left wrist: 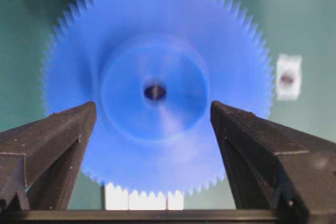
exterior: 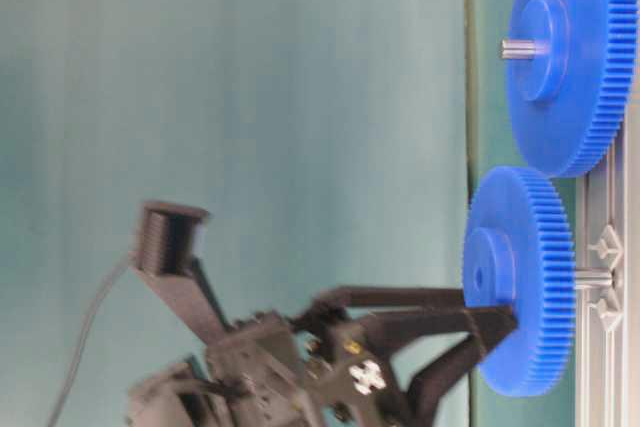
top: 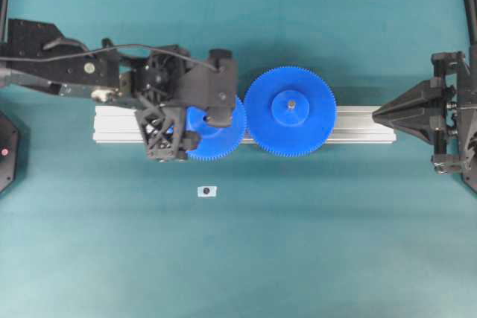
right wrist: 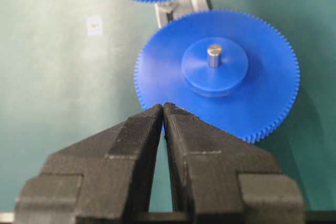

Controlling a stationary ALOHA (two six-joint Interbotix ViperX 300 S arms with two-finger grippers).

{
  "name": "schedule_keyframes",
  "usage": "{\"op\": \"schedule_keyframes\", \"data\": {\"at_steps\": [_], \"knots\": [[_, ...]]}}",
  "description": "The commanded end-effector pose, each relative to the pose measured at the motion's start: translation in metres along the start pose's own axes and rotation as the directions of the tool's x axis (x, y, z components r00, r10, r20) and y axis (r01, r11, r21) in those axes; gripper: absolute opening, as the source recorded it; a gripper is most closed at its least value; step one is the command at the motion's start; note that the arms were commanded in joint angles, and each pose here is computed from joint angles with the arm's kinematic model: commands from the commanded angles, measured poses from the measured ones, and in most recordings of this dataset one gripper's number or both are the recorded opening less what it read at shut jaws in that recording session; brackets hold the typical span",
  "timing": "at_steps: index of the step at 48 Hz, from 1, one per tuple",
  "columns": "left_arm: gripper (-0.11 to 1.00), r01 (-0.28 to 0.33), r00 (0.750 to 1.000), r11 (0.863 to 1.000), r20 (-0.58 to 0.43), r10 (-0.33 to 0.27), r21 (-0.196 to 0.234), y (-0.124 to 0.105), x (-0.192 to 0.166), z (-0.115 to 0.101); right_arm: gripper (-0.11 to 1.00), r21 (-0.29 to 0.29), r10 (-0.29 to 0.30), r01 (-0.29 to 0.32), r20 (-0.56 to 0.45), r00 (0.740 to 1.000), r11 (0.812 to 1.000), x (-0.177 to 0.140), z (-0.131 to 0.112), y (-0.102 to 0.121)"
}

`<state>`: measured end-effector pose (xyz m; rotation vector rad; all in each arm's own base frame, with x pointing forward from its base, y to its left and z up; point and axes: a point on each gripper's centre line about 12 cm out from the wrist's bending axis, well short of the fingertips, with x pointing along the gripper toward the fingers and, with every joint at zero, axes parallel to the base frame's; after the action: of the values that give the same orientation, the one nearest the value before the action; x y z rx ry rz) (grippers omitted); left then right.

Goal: Insert the small gear onto the shaft.
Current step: 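Lower the small gear down onto the shaft with the left gripper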

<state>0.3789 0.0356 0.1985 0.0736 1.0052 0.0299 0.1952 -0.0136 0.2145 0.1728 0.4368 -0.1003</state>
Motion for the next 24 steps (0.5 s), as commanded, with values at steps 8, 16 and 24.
{"op": "schedule_keyframes", "data": {"at_steps": [8,16,24], "knots": [[0.89,-0.007,0.999,1.0,0.048,0.008,-0.029,0.002,-0.012,0.004,0.2,0.01,0.001,-0.002,0.022,1.0,1.0,0.0,0.007,0.001],[0.89,-0.007,0.998,0.999,0.054,0.009,-0.036,0.002,-0.013,0.006,0.2,0.01,0.0,0.0,0.022,1.0,1.0,0.0,0.007,0.0],[0.89,-0.009,0.996,0.999,0.088,0.012,-0.038,0.003,-0.018,0.018,0.2,0.012,-0.002,0.002,0.024,1.0,1.0,0.0,0.008,0.0]]}}
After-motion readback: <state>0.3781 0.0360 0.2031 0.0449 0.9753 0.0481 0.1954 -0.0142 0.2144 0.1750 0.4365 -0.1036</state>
